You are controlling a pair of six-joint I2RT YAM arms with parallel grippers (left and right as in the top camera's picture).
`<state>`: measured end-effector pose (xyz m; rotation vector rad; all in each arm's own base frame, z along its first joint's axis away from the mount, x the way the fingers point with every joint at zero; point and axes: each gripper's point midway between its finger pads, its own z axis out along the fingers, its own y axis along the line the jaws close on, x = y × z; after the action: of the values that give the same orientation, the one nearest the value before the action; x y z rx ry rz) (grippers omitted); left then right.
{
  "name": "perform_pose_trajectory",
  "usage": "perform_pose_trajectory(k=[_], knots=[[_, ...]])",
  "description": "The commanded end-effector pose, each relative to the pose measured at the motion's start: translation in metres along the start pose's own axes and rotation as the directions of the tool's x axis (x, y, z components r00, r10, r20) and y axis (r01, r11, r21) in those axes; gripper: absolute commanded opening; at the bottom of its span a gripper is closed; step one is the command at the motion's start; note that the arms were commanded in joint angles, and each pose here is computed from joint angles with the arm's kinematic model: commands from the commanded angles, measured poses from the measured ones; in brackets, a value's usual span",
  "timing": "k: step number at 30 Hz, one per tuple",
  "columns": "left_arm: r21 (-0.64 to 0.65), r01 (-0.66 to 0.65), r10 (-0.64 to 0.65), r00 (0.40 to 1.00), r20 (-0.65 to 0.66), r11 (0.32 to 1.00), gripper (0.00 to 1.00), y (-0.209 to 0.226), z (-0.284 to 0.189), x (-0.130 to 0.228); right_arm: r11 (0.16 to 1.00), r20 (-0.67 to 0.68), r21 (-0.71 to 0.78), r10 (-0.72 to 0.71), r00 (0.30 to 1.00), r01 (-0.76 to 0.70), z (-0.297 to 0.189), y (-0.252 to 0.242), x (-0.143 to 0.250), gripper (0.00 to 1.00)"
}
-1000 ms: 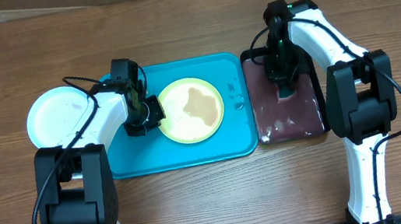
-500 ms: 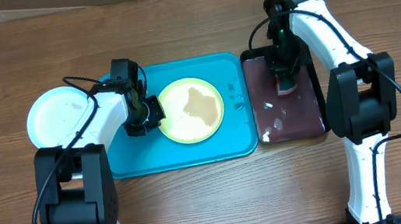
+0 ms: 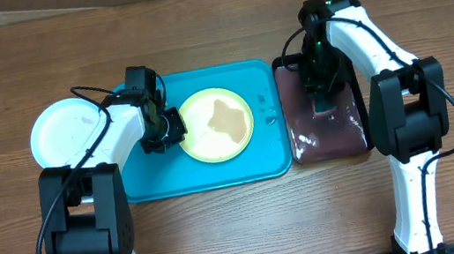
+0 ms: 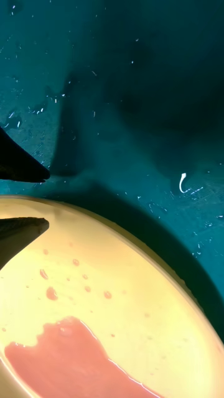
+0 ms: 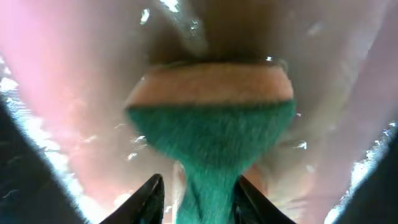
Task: Clean dirty plates on tray and stack at the side
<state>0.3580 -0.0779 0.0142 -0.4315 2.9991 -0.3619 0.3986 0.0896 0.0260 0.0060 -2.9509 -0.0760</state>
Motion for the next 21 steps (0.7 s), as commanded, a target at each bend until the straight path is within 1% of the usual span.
perform_pose_trajectory(k=[1, 4, 7, 8, 10, 12, 15, 16, 21], knots=[[-0.010, -0.001, 0.001, 1.000, -0.009, 1.000, 0.22, 0.000, 0.005, 0.003, 0.996, 0.118, -0.081, 0.033, 0.993, -0.024, -0.045, -0.001, -0.026, 0.38], [-0.010, -0.001, 0.001, 1.000, -0.010, 1.000, 0.22, 0.000, 0.005, 0.003, 0.994, 0.169, -0.097, 0.072, 0.983, -0.056, -0.072, -0.016, -0.035, 0.40], [-0.011, -0.001, 0.001, 1.000, -0.010, 1.000, 0.22, 0.001, 0.005, 0.003, 0.988, 0.203, -0.113, 0.130, 0.970, -0.109, -0.090, -0.043, -0.041, 0.42], [-0.011, -0.001, 0.001, 1.000, -0.010, 1.000, 0.22, 0.001, 0.005, 0.003, 0.985, 0.209, -0.118, 0.151, 0.966, -0.129, -0.093, -0.052, -0.043, 0.47], [-0.015, -0.001, 0.001, 1.000, -0.008, 1.000, 0.22, 0.001, 0.005, 0.003, 0.975, 0.212, -0.130, 0.207, 0.955, -0.183, -0.095, -0.077, -0.044, 0.63], [-0.031, -0.001, 0.001, 1.000, -0.003, 1.000, 0.21, 0.004, 0.005, 0.002, 0.964, 0.211, -0.139, 0.254, 0.944, -0.228, -0.095, -0.099, -0.044, 0.84], [-0.036, 0.000, 0.000, 1.000, -0.005, 0.999, 0.21, 0.006, 0.006, 0.003, 0.944, 0.207, -0.157, 0.318, 0.925, -0.289, -0.096, -0.129, -0.041, 0.99], [-0.038, 0.000, 0.000, 1.000, -0.007, 0.999, 0.21, 0.006, 0.007, 0.004, 0.938, 0.205, -0.168, 0.333, 0.920, -0.302, -0.096, -0.135, -0.041, 1.00], [-0.036, -0.008, 0.008, 1.000, -0.009, 0.999, 0.21, 0.005, 0.013, 0.009, 0.915, 0.219, -0.186, 0.394, 0.893, -0.358, -0.098, -0.165, -0.040, 1.00]])
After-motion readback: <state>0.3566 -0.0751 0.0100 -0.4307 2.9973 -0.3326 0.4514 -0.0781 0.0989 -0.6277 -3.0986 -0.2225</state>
